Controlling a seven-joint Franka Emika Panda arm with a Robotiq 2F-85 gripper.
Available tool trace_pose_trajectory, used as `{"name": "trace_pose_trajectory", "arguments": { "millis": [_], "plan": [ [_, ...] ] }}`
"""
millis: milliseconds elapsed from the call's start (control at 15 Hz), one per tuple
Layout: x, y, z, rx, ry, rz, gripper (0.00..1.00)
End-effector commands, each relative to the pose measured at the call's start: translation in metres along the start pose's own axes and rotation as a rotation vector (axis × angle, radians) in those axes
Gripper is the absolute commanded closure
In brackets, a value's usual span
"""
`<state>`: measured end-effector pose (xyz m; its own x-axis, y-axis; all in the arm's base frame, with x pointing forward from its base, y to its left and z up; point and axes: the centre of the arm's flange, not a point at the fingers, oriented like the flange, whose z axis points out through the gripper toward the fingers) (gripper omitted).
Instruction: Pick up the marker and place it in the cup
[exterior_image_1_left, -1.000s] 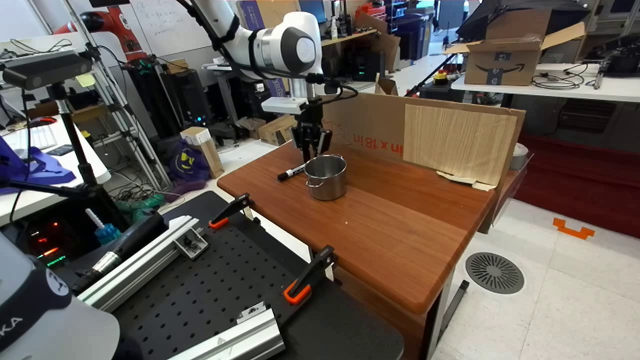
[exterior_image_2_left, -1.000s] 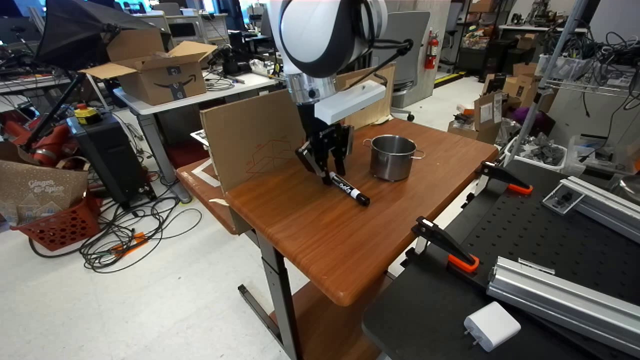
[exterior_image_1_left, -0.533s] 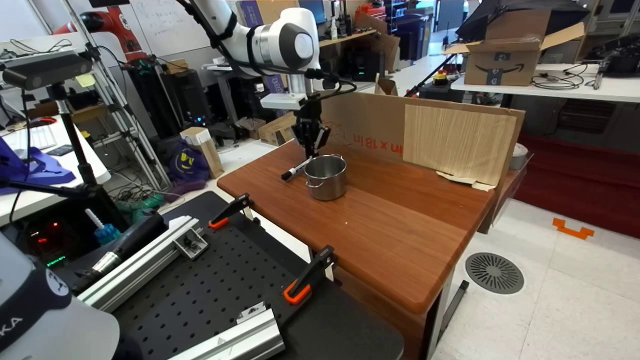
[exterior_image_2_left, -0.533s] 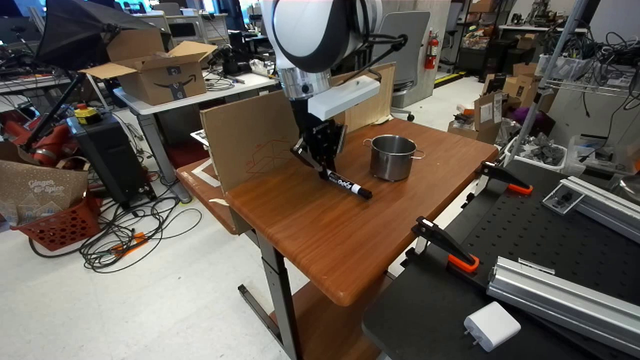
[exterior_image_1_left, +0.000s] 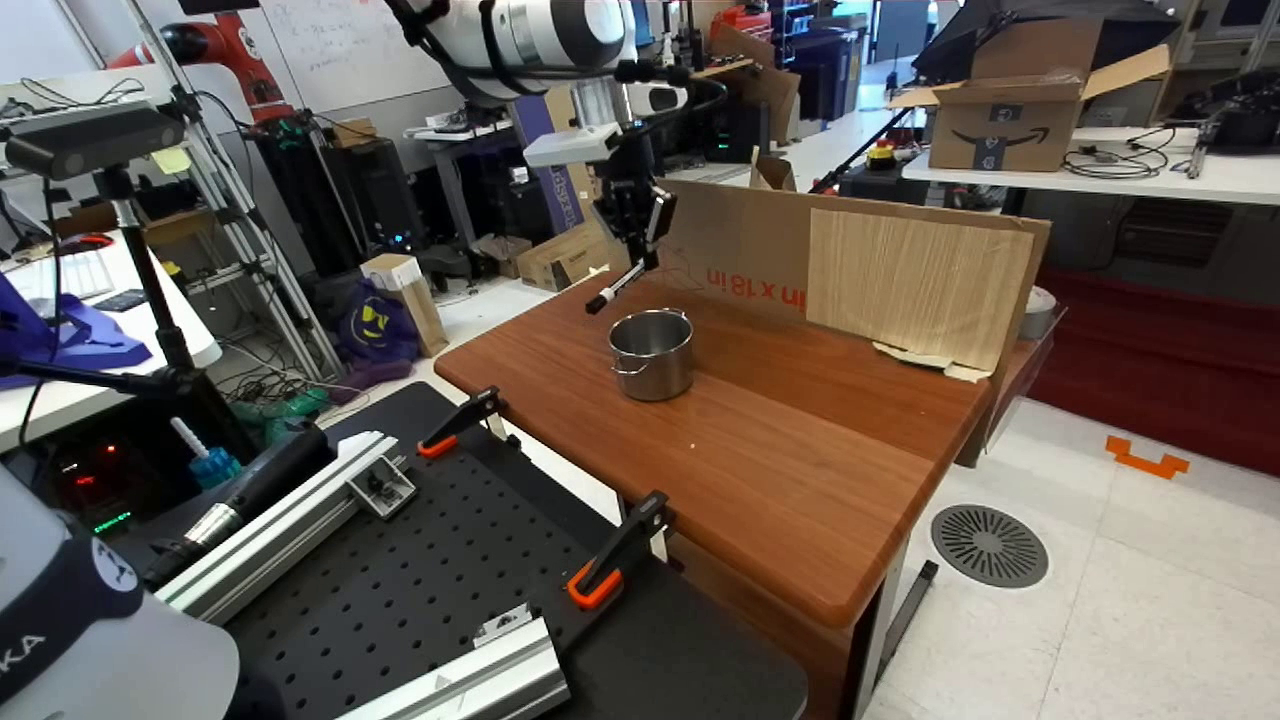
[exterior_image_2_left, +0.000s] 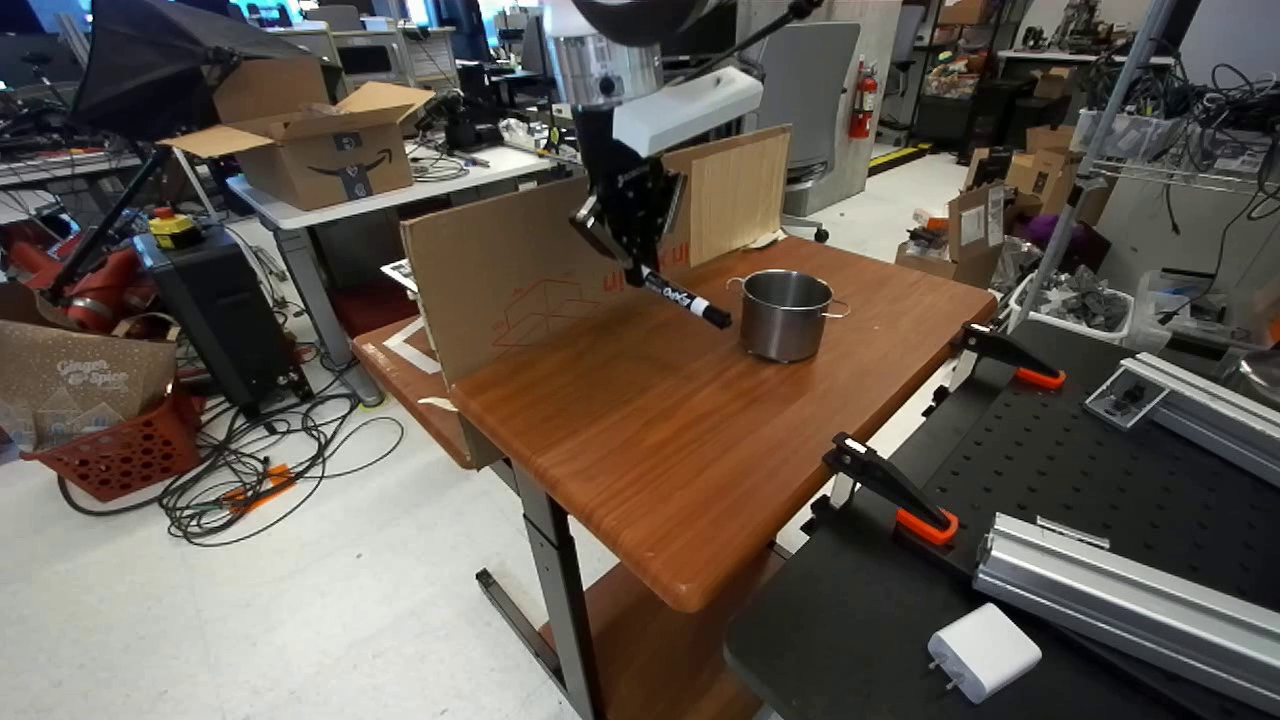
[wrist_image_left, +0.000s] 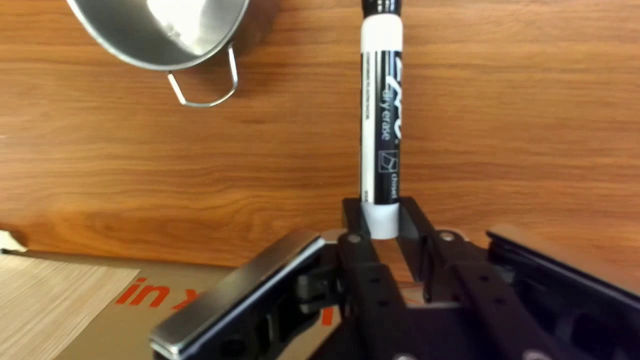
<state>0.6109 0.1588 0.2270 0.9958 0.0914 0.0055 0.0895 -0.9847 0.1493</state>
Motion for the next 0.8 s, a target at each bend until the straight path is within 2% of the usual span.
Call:
{"name": "trace_pose_trajectory", "arguments": {
  "millis": [0, 267, 733],
  "plan": [
    [-0.023, 0.02, -0.032, -0.038, 0.113, 0.04, 0.95],
    [-0.04, 0.041, -0.053, -0.056, 0.206, 0.096, 0.95],
    [-0.069, 0.054, -0.046, -0.101, 0.369, 0.177, 0.95]
  ]
}}
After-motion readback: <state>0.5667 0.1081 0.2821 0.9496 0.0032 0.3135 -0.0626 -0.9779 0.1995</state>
